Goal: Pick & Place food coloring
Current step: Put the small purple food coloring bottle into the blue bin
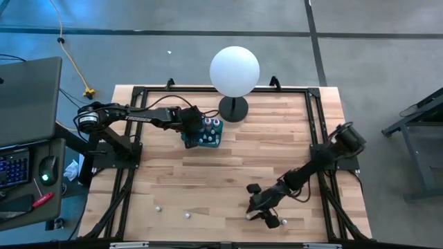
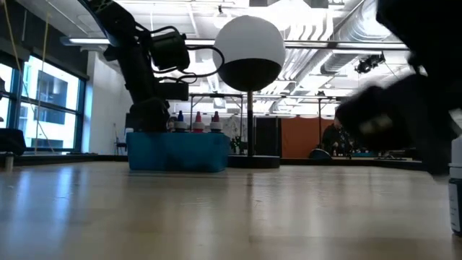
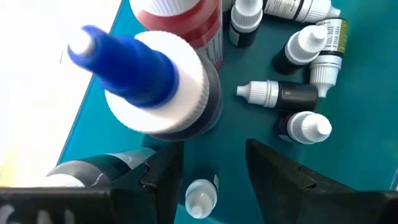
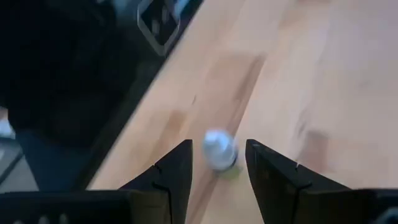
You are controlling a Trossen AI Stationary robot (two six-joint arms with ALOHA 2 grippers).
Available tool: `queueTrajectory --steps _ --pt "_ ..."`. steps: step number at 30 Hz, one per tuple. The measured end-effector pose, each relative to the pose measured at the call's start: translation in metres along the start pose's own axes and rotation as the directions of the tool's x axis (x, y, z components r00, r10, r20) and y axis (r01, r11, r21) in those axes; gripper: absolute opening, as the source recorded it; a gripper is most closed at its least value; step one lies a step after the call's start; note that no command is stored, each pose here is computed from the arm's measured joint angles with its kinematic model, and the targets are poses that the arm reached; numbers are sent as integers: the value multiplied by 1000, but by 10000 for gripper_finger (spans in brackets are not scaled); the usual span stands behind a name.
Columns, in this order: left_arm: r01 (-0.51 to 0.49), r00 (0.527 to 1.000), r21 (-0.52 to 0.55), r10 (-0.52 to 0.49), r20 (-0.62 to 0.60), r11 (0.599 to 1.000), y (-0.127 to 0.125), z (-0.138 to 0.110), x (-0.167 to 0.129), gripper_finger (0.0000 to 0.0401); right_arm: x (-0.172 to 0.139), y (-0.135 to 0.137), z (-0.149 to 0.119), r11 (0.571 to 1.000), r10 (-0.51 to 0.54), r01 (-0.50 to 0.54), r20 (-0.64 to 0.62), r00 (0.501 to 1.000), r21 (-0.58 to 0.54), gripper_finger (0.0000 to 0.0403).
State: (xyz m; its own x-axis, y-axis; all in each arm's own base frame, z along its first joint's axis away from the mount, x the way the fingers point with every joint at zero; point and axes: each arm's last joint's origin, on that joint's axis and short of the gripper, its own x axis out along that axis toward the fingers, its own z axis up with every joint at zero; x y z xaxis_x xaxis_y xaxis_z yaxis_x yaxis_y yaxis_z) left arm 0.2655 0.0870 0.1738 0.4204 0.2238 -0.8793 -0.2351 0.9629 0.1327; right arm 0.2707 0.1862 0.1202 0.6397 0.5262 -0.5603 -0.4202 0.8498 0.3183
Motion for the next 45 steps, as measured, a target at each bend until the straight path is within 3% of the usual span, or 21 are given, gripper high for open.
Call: queueTrajectory --steps 4,7,10,15,23,28,33,36,40,45 --pt "-1 1000 -1 1 7 1000 0 1 0 170 17 -6 -16 999 14 -15 -33 999 -41 142" --pt "-1 1000 -2 1 7 1000 0 1 0 170 26 -11 -23 996 -30 30 -3 1000 -82 142" --pt "-1 1000 -3 1 8 1000 0 1 0 170 31 -16 -26 994 -65 65 9 998 -86 141" --pt "-1 1000 -23 1 8 1000 0 1 0 170 32 -21 -24 996 -35 36 20 999 -77 126" --pt "0 1000 -80 0 4 997 0 2 -3 170 30 -32 -14 998 -37 42 110 993 -46 60" --pt "40 999 -73 -41 -17 997 1 11 -12 170 22 -49 1 996 -77 69 163 984 51 59" --pt "95 995 -98 -97 -17 991 4 26 -39 170 -6 -61 35 990 -144 137 288 947 44 62" --pt "99 995 -107 -98 13 989 6 32 -60 170 -29 -72 56 962 -258 273 368 893 12 71" --pt "70 993 -109 -59 98 992 10 33 -91 170 -56 -99 82 872 -470 485 388 793 64 66" --pt "51 979 -119 -26 203 992 13 25 -128 170 -73 -128 126 802 -556 597 378 740 12 65"
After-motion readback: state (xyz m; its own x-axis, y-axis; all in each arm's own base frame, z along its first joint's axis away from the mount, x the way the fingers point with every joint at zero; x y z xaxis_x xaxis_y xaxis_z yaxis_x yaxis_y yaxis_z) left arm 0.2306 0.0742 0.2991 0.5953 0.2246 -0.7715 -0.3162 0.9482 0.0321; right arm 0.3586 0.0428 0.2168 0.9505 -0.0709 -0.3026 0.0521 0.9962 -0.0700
